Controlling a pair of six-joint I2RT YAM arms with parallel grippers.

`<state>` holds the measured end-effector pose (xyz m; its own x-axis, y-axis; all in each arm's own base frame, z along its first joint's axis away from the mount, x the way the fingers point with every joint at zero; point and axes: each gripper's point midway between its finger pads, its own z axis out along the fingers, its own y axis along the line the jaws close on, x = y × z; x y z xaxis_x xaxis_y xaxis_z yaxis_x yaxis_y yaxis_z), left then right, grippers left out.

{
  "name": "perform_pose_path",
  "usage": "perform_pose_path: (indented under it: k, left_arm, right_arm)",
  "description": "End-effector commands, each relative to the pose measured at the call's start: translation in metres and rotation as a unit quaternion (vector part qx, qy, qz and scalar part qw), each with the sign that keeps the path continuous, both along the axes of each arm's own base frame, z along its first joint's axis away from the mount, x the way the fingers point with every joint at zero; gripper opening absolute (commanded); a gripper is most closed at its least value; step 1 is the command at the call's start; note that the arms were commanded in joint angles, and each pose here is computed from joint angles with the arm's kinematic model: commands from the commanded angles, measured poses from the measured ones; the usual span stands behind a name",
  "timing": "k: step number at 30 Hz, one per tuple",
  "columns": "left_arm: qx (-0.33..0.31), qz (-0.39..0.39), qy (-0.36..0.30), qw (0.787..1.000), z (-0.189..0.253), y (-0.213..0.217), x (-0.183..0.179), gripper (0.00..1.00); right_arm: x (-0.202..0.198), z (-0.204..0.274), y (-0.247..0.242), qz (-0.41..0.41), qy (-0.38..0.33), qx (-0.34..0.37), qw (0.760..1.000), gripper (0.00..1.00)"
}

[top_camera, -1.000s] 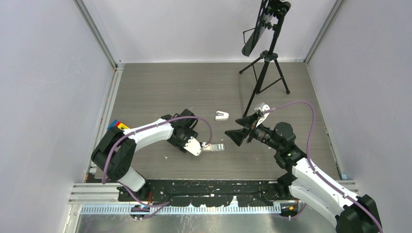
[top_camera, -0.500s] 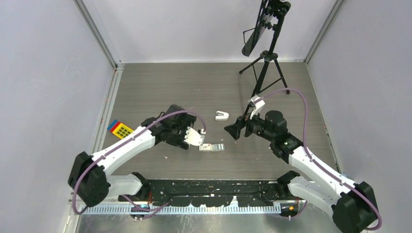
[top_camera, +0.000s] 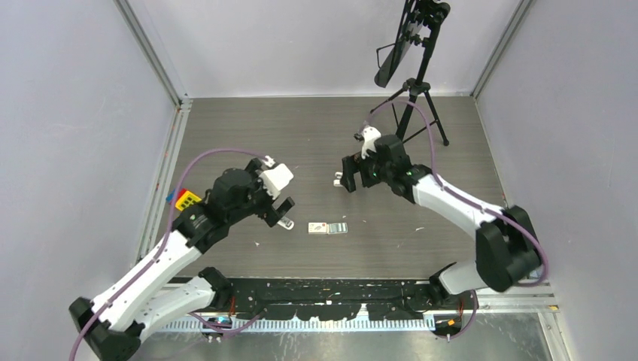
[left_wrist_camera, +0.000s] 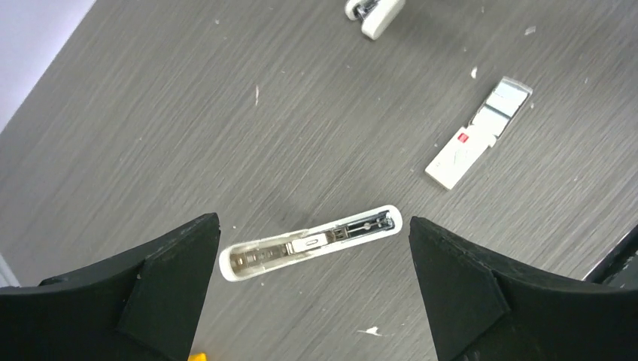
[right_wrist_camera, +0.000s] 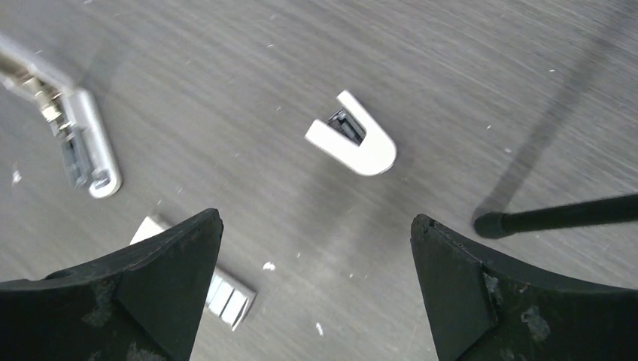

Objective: Load the staples into the stapler

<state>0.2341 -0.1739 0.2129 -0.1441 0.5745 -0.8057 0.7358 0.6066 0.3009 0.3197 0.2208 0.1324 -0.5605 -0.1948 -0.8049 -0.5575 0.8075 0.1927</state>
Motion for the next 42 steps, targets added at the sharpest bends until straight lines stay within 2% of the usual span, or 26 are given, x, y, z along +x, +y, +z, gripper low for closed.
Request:
perform_pose_path:
  k: [1,5,8,17,21,24,37,42]
  left_arm:
    - [-0.1,0.087,-0.005,0.991,0.02,0.015,-0.007,1.0]
    - [-0.123,0.128,-0.046,0.983,0.028,0.033,-0.005,1.0]
    - [-0.127,0.149,-0.059,0.979,0.031,0.043,-0.005,1.0]
    - [-0.116,0.172,-0.09,0.974,0.032,0.058,-0.002,1.0]
    - [-0.114,0.173,-0.096,0.974,0.03,0.059,-0.001,0.99]
    - [-0.114,0.167,-0.095,0.975,0.029,0.057,-0.001,0.97]
    - [-0.11,0.156,-0.087,0.978,0.022,0.051,0.0,0.95]
    - [-0.107,0.155,-0.087,0.978,0.02,0.051,0.001,0.94]
  right_arm:
    - [0.046,0.01,-0.002,-0.061,0.011,-0.048,0.997,1.0]
    - [0.057,-0.004,0.005,0.013,0.071,-0.125,0.99,1.0]
    - [0.067,-0.016,0.008,0.039,0.107,-0.141,0.983,0.98]
    - [0.097,-0.062,0.011,0.062,0.144,-0.207,0.966,0.75]
    - [0.096,-0.078,0.015,0.079,0.171,-0.211,0.959,0.61]
    - [0.09,-0.082,0.019,0.09,0.185,-0.201,0.958,0.55]
    - [0.078,-0.078,0.035,0.104,0.19,-0.173,0.961,0.5]
    - [0.085,-0.09,0.037,0.089,0.195,-0.172,0.961,0.36]
